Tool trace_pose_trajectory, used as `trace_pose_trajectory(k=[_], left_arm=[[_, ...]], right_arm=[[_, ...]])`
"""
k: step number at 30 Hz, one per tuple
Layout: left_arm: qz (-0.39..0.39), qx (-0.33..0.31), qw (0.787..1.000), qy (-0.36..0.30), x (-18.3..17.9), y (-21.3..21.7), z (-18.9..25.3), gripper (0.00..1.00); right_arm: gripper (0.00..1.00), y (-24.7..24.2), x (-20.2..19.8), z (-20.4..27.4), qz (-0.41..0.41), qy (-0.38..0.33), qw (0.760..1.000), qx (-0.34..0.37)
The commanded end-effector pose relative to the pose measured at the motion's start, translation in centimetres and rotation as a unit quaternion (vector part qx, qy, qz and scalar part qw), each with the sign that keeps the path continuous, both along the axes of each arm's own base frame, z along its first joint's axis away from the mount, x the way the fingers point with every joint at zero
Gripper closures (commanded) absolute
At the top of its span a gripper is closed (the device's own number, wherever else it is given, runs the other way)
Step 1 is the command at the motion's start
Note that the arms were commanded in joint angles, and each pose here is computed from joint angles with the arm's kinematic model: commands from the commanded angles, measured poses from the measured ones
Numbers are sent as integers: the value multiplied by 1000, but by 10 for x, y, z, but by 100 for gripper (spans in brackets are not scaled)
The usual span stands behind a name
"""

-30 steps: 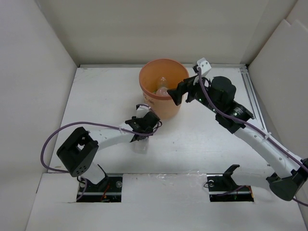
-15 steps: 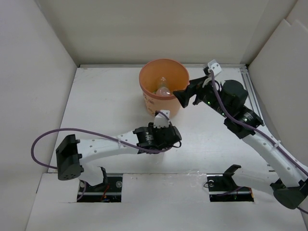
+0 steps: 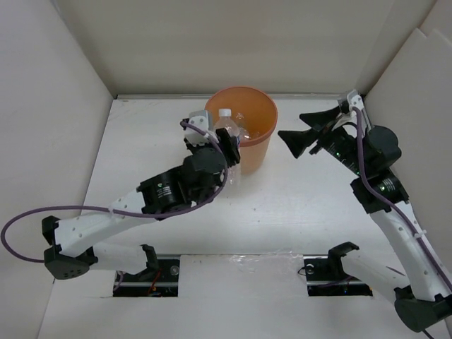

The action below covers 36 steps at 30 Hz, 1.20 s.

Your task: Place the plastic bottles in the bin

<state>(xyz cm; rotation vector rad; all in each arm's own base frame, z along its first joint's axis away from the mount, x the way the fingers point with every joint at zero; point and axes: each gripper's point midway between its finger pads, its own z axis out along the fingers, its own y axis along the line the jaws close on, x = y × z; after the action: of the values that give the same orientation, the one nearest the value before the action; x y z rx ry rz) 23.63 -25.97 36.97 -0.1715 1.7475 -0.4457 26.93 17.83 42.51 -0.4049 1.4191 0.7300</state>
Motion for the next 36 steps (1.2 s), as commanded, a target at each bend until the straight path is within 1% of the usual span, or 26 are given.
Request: trace_pose_trajectory(k=[1,2,4,5,7,9,10,13,15,17,19,20,22,23,24,26,29,31,32,35,36], left_arm=[[26,-69,990,-121,5,29,91,100],[18,-76,988,-136,3,31,102,100],[2,-69,984,-162,0,32,117,100],[-10,-85,981,-176,-2,30,131,100],[-23,-96,977,-188,-5,29,144,100],[-51,-106,973,-201,-10,21,151,100],[-62,-110,970,-206,-12,17,154,100],[-93,-122,963,-222,-18,9,159,100],[-116,-124,958,-230,-22,1,160,100],[-128,-133,955,-234,-24,-5,160,100],[-141,-134,952,-234,-25,-15,158,100],[-141,-134,952,-234,-25,-15,158,100],[-156,-135,951,-229,-25,-27,153,100],[-156,-135,951,-229,-25,-27,153,100],[-162,-134,950,-230,-26,-29,153,100],[-165,-130,952,-223,-25,-34,148,100],[-165,-127,953,-221,-24,-36,147,100],[-167,-118,955,-216,-23,-39,140,100],[-167,-122,954,-214,-23,-39,140,100],[-167,-103,960,-202,-20,-44,126,100],[-168,-103,960,-198,-20,-46,121,100]], right_arm=[[0,36,-25,6,145,-34,989,-3],[0,48,-40,-1,200,-30,979,-9],[0,60,-49,-5,244,-39,969,-6],[0,66,-53,-4,262,-41,964,-5],[0,78,-65,-7,297,-51,953,-2],[0,88,-78,-5,329,-53,943,7],[0,90,-87,4,343,-76,936,13],[0,103,-105,11,389,-91,916,24],[0,111,-104,15,391,-90,915,29],[0,117,-98,19,380,-86,920,38],[0,126,-83,18,367,-64,927,47],[0,129,-79,21,369,-55,926,52],[0,142,-61,7,370,-26,927,49],[0,146,-61,4,380,-16,923,53],[0,147,-60,14,383,-39,921,66],[0,152,-65,15,400,-42,913,72],[0,155,-59,20,397,-48,914,76],[0,153,-63,32,402,-69,910,78],[0,155,-60,29,402,-64,910,77],[0,153,-62,38,402,-75,909,79],[3,153,-60,39,397,-75,911,82]])
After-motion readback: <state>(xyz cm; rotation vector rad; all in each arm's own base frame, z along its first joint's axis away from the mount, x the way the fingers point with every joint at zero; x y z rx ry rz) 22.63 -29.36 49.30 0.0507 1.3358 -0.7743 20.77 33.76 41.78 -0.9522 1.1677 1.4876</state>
